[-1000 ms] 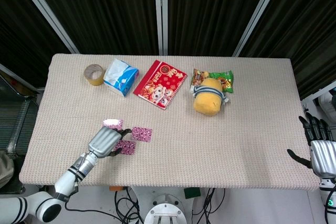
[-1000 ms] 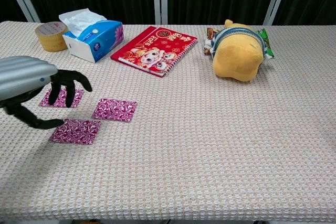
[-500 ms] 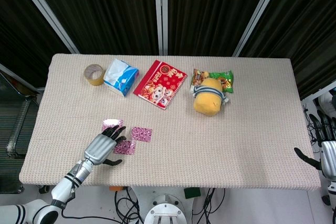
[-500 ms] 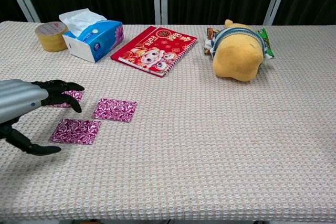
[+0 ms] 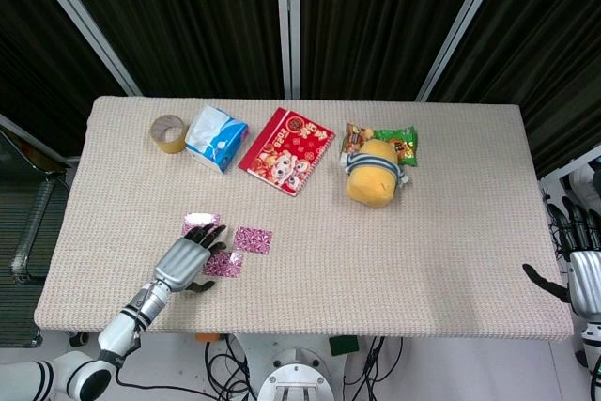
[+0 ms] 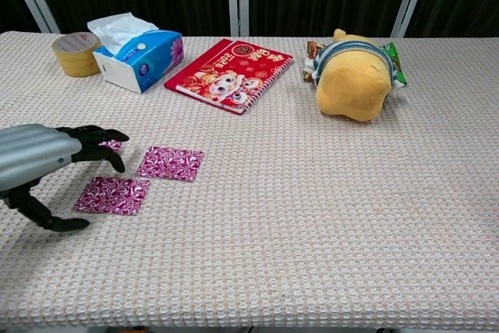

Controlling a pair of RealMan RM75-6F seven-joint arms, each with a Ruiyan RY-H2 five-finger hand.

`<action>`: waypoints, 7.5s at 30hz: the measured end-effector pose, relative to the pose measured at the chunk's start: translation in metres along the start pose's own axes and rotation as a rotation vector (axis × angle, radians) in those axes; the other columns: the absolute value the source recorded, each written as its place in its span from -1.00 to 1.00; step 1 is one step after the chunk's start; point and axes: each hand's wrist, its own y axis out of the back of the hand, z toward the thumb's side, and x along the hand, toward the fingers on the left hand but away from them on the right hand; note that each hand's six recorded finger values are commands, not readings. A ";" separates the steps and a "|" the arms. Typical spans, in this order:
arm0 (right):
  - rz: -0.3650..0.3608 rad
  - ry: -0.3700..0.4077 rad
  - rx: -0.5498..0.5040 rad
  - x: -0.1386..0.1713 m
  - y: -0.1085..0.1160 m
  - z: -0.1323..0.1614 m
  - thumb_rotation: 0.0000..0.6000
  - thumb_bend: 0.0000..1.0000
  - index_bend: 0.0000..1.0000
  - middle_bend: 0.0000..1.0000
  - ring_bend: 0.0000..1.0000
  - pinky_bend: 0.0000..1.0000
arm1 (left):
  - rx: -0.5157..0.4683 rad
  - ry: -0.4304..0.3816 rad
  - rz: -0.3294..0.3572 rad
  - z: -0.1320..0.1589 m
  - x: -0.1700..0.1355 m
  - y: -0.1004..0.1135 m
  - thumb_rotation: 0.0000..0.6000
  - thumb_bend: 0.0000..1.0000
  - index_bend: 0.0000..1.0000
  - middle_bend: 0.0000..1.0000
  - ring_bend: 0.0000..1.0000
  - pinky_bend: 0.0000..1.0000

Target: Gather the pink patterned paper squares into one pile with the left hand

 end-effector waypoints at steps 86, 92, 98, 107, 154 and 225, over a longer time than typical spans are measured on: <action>0.015 0.005 0.026 -0.001 -0.002 0.007 1.00 -0.35 -1.00 -1.00 -1.00 -1.00 | -0.095 0.111 0.016 -0.095 0.048 0.028 1.00 -0.59 -0.34 -0.91 -1.00 -0.72; 0.007 0.006 0.028 -0.001 -0.001 0.007 1.00 -0.35 -1.00 -1.00 -1.00 -1.00 | -0.097 0.110 0.016 -0.094 0.048 0.026 1.00 -0.59 -0.36 -0.91 -1.00 -0.72; 0.008 0.003 0.026 -0.001 -0.001 0.006 1.00 -0.35 -1.00 -1.00 -1.00 -1.00 | -0.094 0.108 0.016 -0.094 0.047 0.026 1.00 -0.59 -0.41 -0.91 -1.00 -0.72; 0.003 0.002 0.020 -0.002 -0.001 0.004 1.00 -0.35 -1.00 -1.00 -1.00 -1.00 | -0.092 0.107 0.007 -0.094 0.045 0.025 1.00 -0.59 -0.49 -0.91 -1.00 -0.72; -0.010 -0.032 -0.001 -0.002 0.003 -0.010 1.00 -0.35 -1.00 -1.00 -1.00 -1.00 | -0.069 -0.101 -0.011 0.032 0.088 0.026 1.00 -0.59 -0.53 -0.91 -1.00 -0.73; 0.036 -0.039 -0.010 -0.004 -0.014 -0.012 1.00 -0.35 -1.00 -1.00 -1.00 -1.00 | -0.109 0.085 0.024 -0.083 0.053 0.039 1.00 -0.58 -0.20 -0.85 -1.00 -0.72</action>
